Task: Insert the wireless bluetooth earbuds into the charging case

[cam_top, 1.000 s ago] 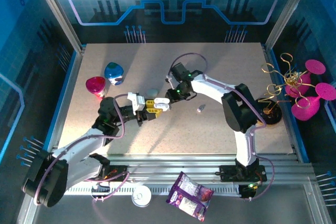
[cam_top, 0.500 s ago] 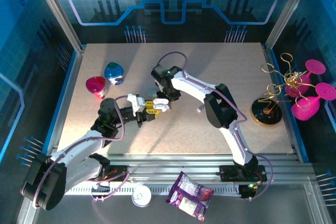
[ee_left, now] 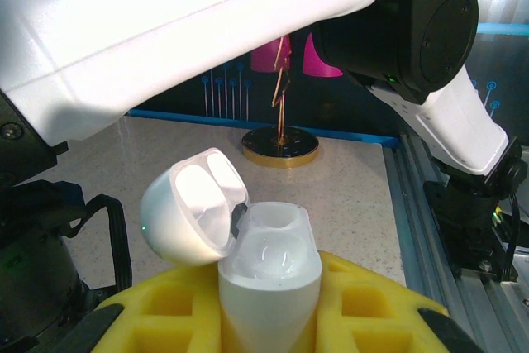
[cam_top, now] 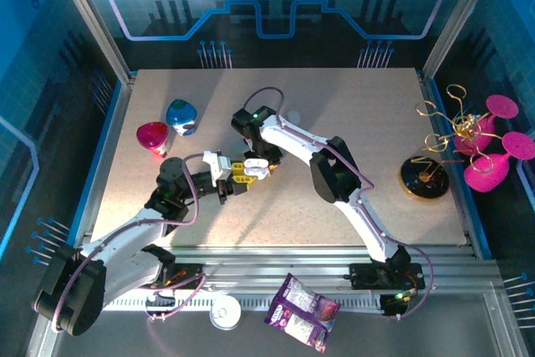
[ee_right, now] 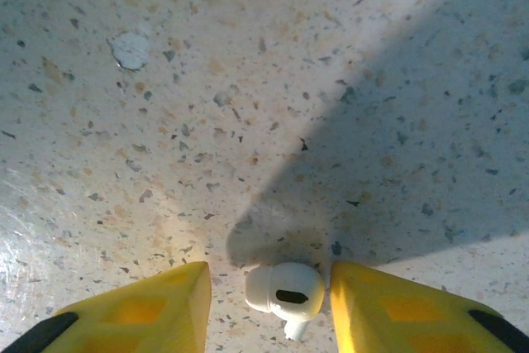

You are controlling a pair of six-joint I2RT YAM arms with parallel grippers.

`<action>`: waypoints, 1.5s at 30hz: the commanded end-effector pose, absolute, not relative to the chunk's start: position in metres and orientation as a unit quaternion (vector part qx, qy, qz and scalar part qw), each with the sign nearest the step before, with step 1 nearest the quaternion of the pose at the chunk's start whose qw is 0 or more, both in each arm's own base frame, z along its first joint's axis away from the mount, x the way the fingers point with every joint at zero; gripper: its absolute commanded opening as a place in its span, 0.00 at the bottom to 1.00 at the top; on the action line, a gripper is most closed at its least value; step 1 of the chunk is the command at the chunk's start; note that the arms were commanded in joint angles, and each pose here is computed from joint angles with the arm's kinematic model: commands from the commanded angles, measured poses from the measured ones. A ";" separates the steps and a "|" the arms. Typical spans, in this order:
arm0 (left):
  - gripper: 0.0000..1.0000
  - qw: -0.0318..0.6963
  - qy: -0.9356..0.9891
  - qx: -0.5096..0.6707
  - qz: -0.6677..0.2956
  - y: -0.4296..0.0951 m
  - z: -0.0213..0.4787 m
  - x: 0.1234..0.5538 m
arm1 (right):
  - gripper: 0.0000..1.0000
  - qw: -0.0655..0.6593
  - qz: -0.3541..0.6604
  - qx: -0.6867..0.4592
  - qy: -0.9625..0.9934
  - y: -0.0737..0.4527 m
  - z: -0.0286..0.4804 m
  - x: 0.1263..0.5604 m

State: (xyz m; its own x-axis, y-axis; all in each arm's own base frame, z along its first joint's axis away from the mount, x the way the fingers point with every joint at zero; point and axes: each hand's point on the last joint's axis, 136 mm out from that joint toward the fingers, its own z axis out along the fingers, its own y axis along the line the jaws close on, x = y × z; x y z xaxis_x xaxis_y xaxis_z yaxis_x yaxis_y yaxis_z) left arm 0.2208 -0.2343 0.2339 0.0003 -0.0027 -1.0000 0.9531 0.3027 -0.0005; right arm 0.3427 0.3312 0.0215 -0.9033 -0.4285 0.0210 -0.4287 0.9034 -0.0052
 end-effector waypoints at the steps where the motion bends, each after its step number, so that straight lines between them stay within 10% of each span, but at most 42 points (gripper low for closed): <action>1: 0.14 0.581 0.561 0.425 -0.409 -0.234 0.235 0.219 | 0.40 0.034 0.027 0.224 -0.974 0.328 0.017 0.331; 29: 0.15 0.582 0.567 0.416 -0.408 -0.234 0.234 0.222 | 0.26 -0.027 -0.025 0.237 -0.971 0.330 0.055 0.337; 45: 0.15 0.582 0.611 0.350 -0.407 -0.232 0.225 0.252 | 0.25 -0.236 -0.110 0.208 -0.943 0.283 0.161 0.351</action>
State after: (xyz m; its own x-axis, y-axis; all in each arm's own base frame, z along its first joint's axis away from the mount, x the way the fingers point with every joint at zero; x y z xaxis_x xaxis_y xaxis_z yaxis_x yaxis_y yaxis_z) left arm 0.2447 -0.2332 0.2202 -0.0784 -0.0123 -0.9968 0.9155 0.3949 -0.0769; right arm 0.3376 0.2827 0.1310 -0.8565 -0.3691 -0.3607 -0.4284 0.8982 0.0982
